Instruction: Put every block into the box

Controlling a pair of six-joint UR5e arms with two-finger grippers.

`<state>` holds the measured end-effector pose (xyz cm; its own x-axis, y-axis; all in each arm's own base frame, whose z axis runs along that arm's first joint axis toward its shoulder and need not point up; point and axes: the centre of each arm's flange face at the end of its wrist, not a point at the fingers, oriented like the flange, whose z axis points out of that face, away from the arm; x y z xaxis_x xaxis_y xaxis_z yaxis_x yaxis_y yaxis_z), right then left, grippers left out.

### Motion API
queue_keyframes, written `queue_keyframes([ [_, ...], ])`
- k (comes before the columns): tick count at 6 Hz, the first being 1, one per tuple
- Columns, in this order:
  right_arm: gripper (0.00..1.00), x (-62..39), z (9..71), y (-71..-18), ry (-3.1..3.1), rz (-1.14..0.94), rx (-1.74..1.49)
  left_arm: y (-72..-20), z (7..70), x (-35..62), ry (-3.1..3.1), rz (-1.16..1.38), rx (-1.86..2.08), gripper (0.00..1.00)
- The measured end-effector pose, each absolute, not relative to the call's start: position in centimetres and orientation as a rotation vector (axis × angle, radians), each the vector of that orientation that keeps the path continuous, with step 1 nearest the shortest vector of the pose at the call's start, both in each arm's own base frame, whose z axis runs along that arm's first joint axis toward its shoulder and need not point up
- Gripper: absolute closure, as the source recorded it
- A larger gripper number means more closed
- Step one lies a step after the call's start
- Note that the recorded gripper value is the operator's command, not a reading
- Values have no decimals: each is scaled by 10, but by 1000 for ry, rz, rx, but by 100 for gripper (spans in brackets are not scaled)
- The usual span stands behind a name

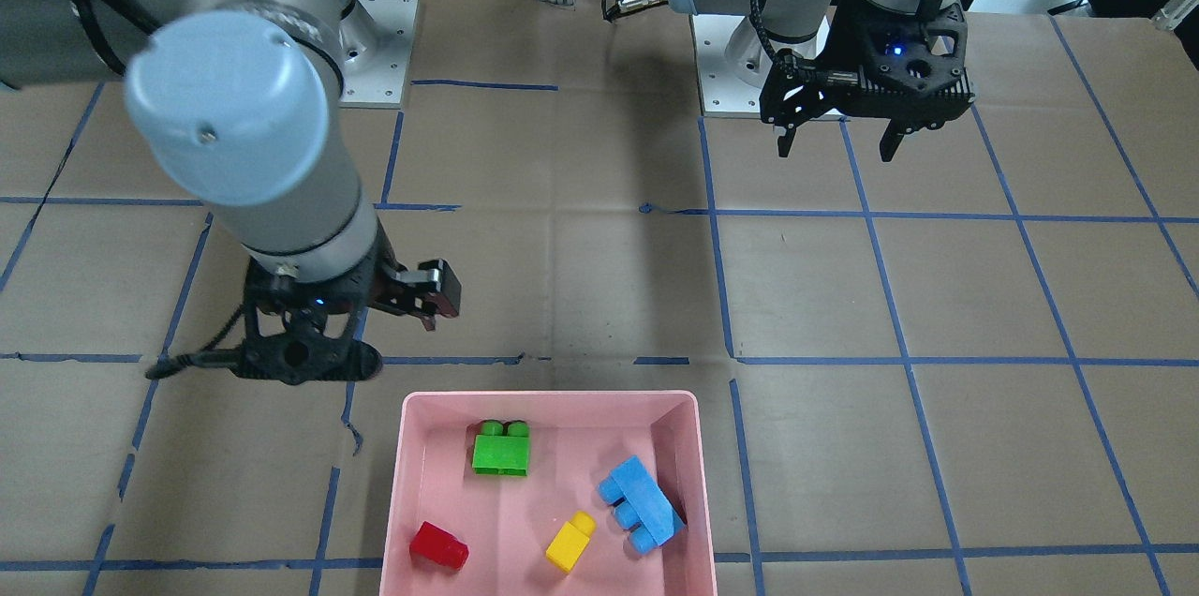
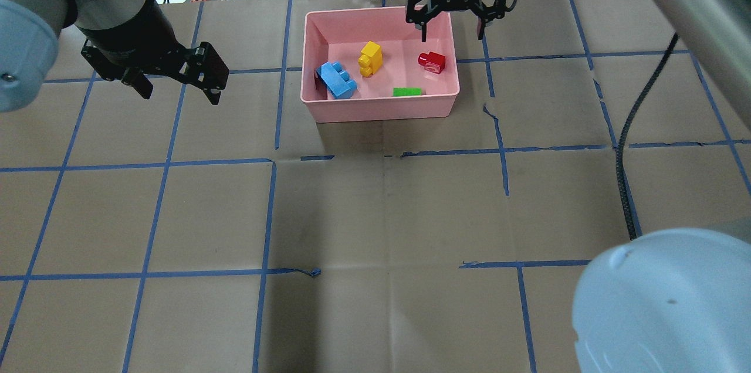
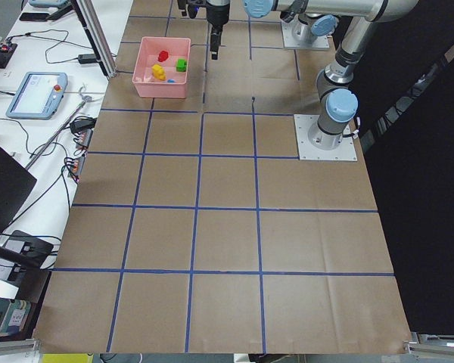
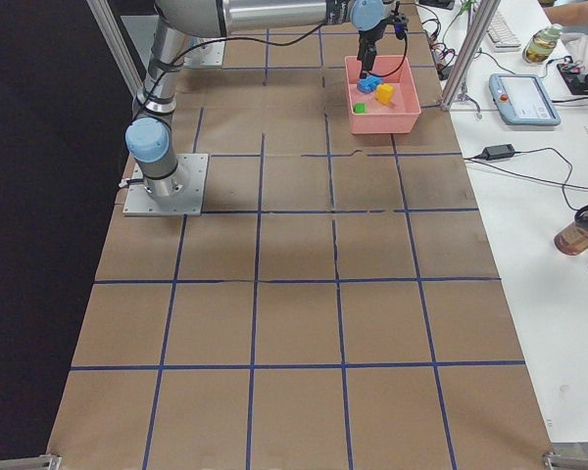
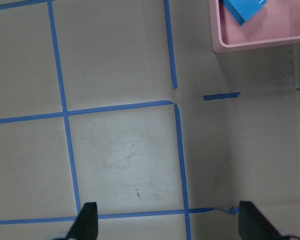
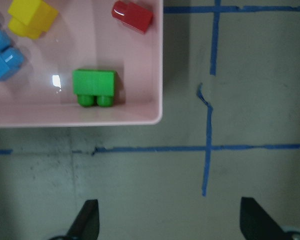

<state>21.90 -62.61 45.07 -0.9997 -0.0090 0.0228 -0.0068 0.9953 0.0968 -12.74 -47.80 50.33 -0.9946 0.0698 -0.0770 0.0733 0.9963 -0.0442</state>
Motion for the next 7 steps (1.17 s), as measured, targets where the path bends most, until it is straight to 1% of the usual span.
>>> queue_keyframes([
  [2, 1, 165, 469, -555, -3119, -219, 30, -477, 502, -129, 3081, -73, 21, 1],
  [3, 0, 149, 473, -519, -3124, -197, 4, -477, 501, -129, 3085, -73, 11, 1],
  [4, 0, 144, 478, -498, -3129, -145, -9, -477, 500, -129, 3086, -72, 10, 1],
  [5, 0, 144, 484, -492, -3133, -91, -14, -477, 500, -130, 3087, -70, 11, 1],
  [7, 0, 145, 489, -490, -3139, -57, -21, -477, 499, -130, 3087, -68, 10, 1],
])
